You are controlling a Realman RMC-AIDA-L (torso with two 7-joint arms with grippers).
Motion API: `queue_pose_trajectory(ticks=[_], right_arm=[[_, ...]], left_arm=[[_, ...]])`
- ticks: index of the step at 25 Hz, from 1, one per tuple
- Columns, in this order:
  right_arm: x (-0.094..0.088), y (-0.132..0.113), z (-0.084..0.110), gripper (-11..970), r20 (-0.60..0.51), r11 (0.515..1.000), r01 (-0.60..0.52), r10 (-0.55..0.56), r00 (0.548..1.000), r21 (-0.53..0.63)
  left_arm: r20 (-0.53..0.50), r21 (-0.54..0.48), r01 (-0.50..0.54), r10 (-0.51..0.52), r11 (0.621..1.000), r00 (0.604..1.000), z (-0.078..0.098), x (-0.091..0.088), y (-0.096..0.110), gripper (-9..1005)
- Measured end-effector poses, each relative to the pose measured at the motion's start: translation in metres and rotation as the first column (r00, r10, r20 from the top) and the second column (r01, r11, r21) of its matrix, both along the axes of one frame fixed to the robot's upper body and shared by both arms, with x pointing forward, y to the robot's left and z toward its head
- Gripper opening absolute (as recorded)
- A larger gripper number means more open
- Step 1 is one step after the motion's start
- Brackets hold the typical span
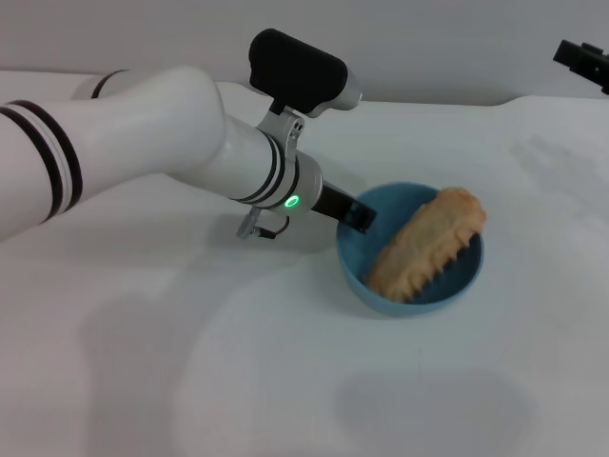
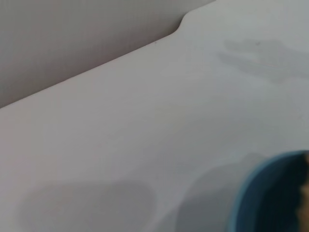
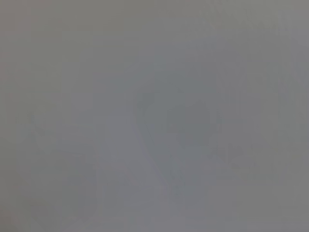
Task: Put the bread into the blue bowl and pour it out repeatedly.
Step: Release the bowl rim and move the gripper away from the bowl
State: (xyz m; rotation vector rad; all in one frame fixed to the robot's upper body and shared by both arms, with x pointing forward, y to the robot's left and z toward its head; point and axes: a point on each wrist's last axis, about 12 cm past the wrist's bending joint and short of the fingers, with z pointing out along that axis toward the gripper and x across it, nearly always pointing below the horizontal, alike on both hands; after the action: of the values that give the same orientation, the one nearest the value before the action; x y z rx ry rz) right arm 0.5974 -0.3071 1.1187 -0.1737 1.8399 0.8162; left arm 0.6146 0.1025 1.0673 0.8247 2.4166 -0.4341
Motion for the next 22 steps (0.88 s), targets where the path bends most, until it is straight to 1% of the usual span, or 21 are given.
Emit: queue_pose_trajectory(ticks=[3, 8, 9, 11, 13, 14, 15, 16, 17, 21, 22], right_arm=[[0.0, 0.0, -0.002, 425, -0.008, 1.0, 0.004, -0.004, 1.0, 0.005], [-0.001, -0.001, -0.004, 461, -0.012, 1.0, 0.009, -0.009, 1.0, 0.003], [-0.001, -0.001, -0.004, 468, -0.007, 1.0, 0.008, -0.008, 1.0, -0.005], [-0.002, -0.002, -0.005, 482, 0.03, 0.998, -0.003, 0.005, 1.0, -0.058], [-0.003, -0.002, -0.007, 496, 0.09, 0.99, -0.012, 0.024, 0.996, -0.137], [-0.005, -0.003, -0.011, 503, 0.139, 0.983, -0.009, 0.035, 0.99, -0.181], [-0.005, -0.003, -0.011, 511, 0.139, 0.983, -0.009, 0.035, 0.99, -0.181], [-0.008, -0.003, -0.015, 518, 0.168, 0.982, -0.007, 0.04, 0.985, -0.189], [-0.01, -0.004, -0.017, 525, 0.172, 0.983, -0.005, 0.038, 0.984, -0.186], [-0.013, -0.007, -0.023, 553, 0.161, 0.985, 0.015, 0.014, 0.987, -0.172], [-0.013, -0.011, -0.026, 560, 0.159, 0.98, 0.042, -0.011, 0.987, -0.195]], left_arm=[[0.0, -0.011, -0.009, 0.009, 1.0, 1.0, 0.002, 0.001, 0.0, 129], [0.007, -0.019, -0.012, 0.012, 1.0, 1.0, 0.007, 0.004, 0.001, 232], [0.011, -0.023, -0.015, 0.015, 1.0, 1.0, 0.008, 0.004, 0.001, 252], [0.044, -0.055, -0.048, 0.05, 0.997, 0.998, 0.013, 0.01, 0.005, 293], [0.087, -0.085, -0.082, 0.089, 0.993, 0.992, 0.018, 0.017, 0.011, 457], [0.134, -0.102, -0.1, 0.113, 0.99, 0.985, 0.024, 0.023, 0.015, 539], [0.134, -0.102, -0.1, 0.113, 0.99, 0.985, 0.024, 0.023, 0.015, 565], [0.16, -0.11, -0.104, 0.121, 0.988, 0.98, 0.027, 0.025, 0.016, 591], [0.178, -0.115, -0.108, 0.127, 0.987, 0.976, 0.029, 0.026, 0.017, 618], [0.277, -0.167, -0.151, 0.193, 0.974, 0.941, 0.034, 0.03, 0.026, 732], [0.302, -0.18, -0.166, 0.215, 0.969, 0.929, 0.034, 0.031, 0.029, 762]])
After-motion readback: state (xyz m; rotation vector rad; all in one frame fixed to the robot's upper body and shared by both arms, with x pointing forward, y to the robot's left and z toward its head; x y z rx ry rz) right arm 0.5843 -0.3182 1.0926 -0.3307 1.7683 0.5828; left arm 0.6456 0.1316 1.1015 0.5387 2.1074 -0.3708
